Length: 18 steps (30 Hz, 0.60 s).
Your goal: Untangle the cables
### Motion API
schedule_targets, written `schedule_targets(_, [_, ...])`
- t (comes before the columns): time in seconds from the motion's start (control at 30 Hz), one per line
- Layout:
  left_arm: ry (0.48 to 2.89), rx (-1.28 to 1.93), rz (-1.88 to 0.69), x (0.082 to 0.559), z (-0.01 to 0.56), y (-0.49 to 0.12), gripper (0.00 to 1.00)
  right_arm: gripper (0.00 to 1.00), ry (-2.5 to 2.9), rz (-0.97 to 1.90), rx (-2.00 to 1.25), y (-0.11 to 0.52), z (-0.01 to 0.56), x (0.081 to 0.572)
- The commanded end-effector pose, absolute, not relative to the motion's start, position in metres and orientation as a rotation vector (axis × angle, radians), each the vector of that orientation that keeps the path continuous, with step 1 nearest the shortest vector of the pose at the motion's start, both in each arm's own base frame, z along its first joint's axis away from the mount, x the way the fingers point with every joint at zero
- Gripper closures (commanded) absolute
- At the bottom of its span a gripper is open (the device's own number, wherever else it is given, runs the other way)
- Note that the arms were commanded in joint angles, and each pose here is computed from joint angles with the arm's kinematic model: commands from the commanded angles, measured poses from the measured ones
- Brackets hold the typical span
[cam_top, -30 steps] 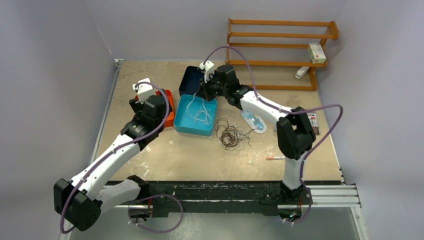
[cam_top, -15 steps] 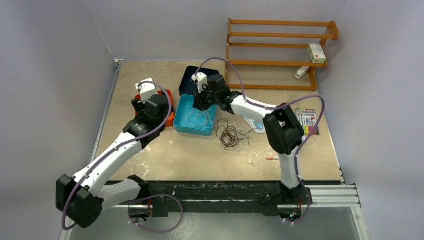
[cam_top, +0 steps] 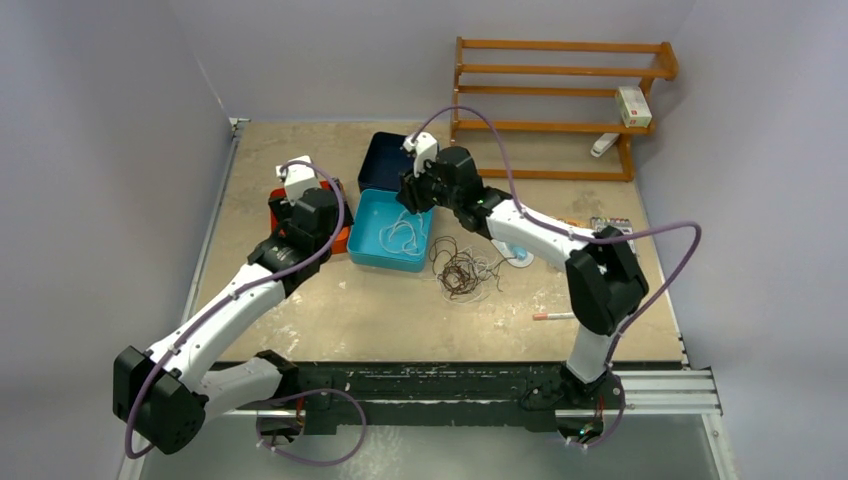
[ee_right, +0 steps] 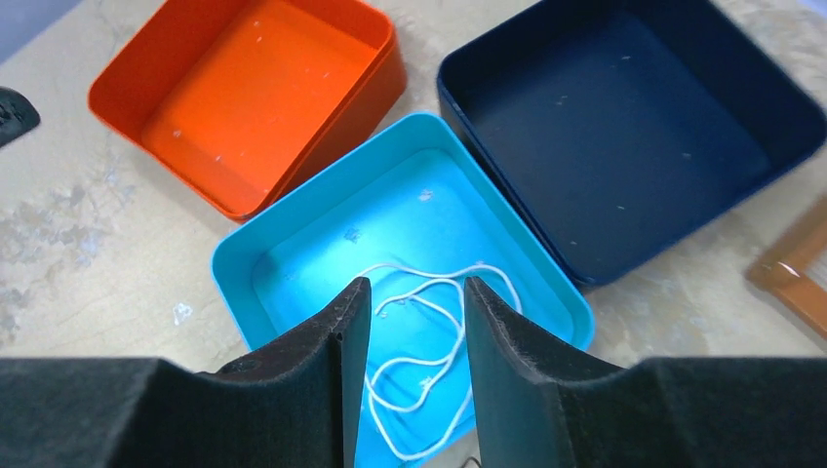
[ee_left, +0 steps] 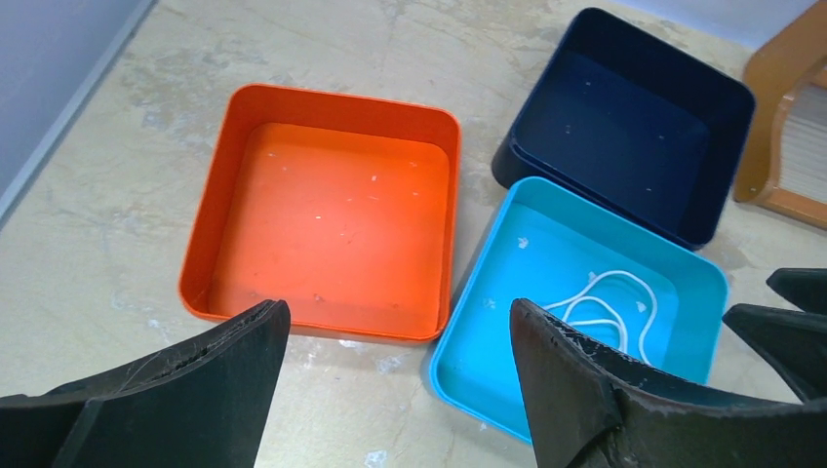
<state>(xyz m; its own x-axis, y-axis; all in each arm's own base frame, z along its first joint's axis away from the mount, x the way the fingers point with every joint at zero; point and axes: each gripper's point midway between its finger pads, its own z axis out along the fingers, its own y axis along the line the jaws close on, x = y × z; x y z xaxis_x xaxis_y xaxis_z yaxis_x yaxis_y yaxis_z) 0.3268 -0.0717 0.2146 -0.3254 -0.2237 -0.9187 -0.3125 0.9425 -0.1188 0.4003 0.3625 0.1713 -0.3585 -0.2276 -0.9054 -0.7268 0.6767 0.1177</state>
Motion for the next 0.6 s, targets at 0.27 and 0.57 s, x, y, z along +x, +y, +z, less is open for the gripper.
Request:
schedule_targets(0.27, [1.954,-0.156,-0.247,0.334,0.221,-0.157,0.23,0.58,1.885,0.512,-0.341,0.283,0.207,0.403])
schedule_targets(0.57, [2.049,0.103,-0.493,0.279,0.170,-0.240,0.30,0.58,1.953,0.528,-0.218,0.239,0.192,0.390])
